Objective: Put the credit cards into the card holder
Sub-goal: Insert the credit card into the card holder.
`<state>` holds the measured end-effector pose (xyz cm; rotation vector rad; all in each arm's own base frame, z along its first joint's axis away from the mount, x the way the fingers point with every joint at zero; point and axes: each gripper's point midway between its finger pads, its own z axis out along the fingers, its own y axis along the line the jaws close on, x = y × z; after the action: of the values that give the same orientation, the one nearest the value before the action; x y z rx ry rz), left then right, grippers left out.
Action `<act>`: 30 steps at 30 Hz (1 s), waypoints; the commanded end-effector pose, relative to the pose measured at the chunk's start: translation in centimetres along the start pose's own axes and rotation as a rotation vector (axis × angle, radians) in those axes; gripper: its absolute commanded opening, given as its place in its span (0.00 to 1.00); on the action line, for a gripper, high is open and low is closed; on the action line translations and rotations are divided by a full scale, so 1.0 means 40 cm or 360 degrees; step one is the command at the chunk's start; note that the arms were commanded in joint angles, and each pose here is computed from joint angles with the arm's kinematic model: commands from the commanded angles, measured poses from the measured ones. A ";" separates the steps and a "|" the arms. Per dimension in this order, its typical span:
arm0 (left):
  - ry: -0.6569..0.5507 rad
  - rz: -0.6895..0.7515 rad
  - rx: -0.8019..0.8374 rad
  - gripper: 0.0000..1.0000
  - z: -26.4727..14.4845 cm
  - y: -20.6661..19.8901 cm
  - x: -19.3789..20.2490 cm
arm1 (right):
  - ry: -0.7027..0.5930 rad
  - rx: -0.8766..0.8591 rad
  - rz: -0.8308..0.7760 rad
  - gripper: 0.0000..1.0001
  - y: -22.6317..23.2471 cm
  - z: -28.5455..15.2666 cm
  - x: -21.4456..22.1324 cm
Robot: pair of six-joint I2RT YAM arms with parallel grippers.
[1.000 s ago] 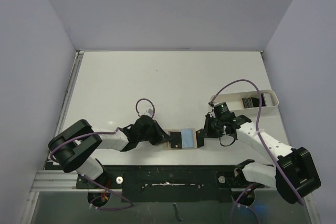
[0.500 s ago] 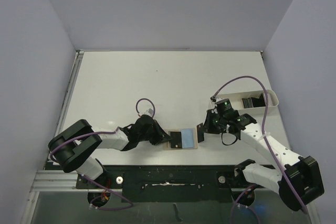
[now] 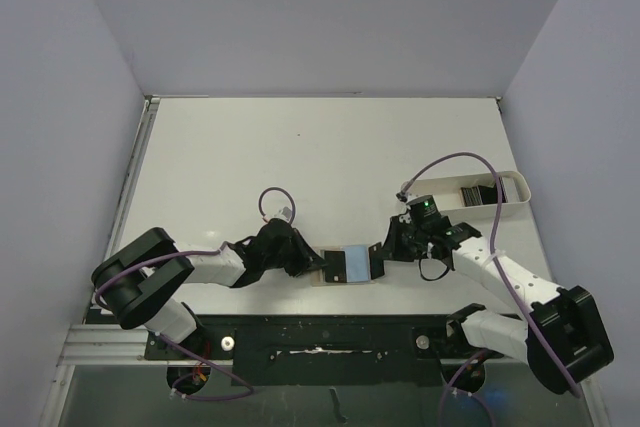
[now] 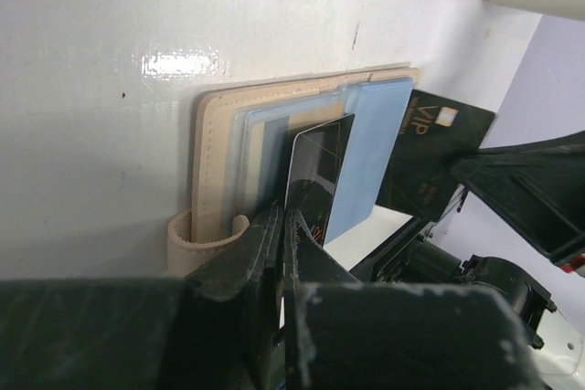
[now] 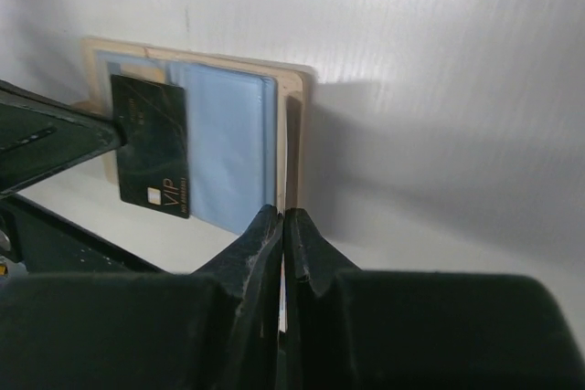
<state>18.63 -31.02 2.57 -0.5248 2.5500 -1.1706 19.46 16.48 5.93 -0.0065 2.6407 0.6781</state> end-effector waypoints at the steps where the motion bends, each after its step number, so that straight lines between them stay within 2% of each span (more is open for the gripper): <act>1: -0.0051 0.0038 0.0027 0.00 -0.005 -0.039 -0.020 | -0.0003 0.0026 0.0024 0.00 -0.025 0.028 0.004; 7: -0.0066 0.0029 -0.0084 0.00 -0.002 -0.024 -0.030 | 0.0062 0.0128 0.0035 0.00 -0.069 0.043 0.039; 16: -0.0054 0.0016 -0.0019 0.00 0.006 -0.045 -0.029 | 0.0076 0.0153 0.0029 0.00 -0.081 0.044 0.051; 30: -0.0146 -0.0025 -0.0046 0.00 -0.002 -0.037 -0.053 | 0.0067 0.0147 0.0043 0.00 -0.082 0.041 0.058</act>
<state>19.47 -30.82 2.57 -0.5673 2.5683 -1.0802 19.14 15.39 3.31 0.0397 2.6842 0.6209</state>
